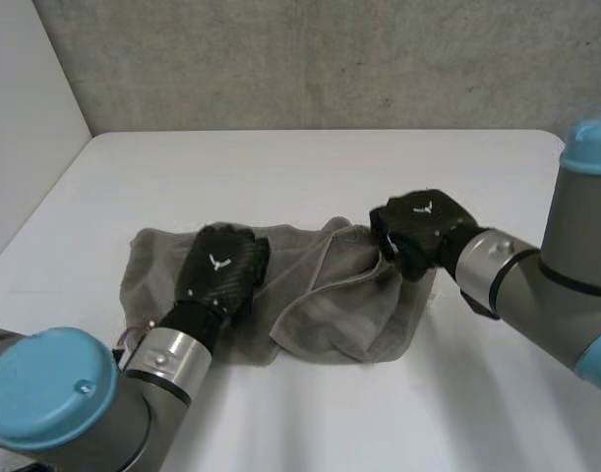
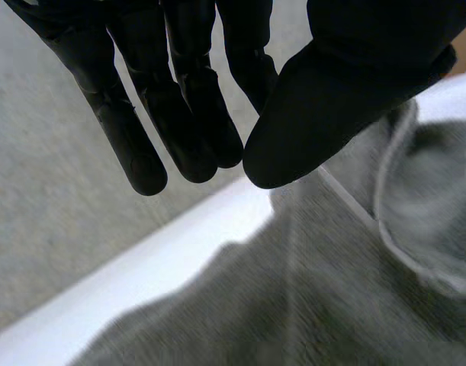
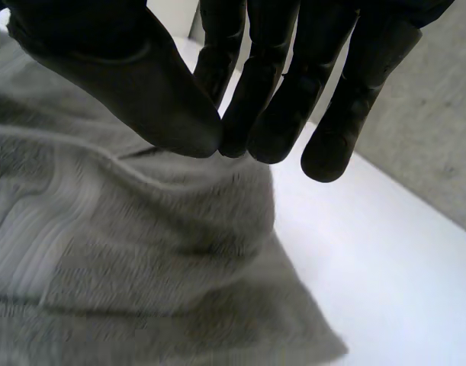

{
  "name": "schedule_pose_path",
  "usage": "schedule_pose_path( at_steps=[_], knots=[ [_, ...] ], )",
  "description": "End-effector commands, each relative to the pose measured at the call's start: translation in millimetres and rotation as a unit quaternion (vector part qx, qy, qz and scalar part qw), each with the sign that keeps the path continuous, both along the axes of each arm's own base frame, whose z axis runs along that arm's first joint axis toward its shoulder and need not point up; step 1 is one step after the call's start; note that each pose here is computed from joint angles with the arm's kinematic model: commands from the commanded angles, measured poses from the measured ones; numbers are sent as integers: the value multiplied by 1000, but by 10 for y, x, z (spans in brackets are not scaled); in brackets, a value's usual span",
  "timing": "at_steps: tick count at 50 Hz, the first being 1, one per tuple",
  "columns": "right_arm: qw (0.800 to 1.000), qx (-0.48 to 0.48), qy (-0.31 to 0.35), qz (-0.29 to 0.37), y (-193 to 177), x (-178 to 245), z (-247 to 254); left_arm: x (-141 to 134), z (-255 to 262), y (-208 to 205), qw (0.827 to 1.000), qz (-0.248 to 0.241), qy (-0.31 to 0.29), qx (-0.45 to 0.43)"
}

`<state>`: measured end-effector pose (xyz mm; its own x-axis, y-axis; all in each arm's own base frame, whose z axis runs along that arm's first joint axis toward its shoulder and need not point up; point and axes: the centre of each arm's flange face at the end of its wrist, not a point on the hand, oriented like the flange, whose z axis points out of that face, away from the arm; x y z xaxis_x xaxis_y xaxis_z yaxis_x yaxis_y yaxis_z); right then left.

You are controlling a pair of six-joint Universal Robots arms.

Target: Fold the towel.

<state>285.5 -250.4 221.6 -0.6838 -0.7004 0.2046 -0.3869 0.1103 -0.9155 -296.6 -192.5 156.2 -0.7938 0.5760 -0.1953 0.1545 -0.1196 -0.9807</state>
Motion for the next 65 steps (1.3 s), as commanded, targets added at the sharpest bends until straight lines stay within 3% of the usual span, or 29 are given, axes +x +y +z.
schedule_pose_path(
  at_steps=[1, 8, 22, 35, 42, 49, 53, 60, 65],
  knots=[
    [999, -4, 17, -28, -126, -165, -160, 5, -141, -17, 999, 4, -27, 34],
    [1000, -2, 17, -19, 13, -179, -266, 68, -152, 57, 996, 6, -82, 40],
    [995, -65, -18, 77, 526, 167, -318, 72, -189, 54, 995, 6, -87, 40],
    [993, -46, 57, 95, 331, 338, -906, 20, -477, -151, 991, 34, -112, 66],
    [993, -62, 74, 63, 168, 310, -982, 23, -495, -183, 991, 37, -112, 68],
    [987, -156, 29, 14, 52, 163, -266, 94, -77, -316, 995, 60, -75, 19],
    [983, -183, 12, 5, 13, 40, 79, 251, 546, -411, 995, 88, -18, -50],
    [992, -94, 70, 54, -43, -482, 554, 467, 1069, -382, 987, 113, 24, -108],
    [987, -30, 134, 90, 26, -721, 565, 541, 960, -359, 994, 89, -8, -60]
  ],
)
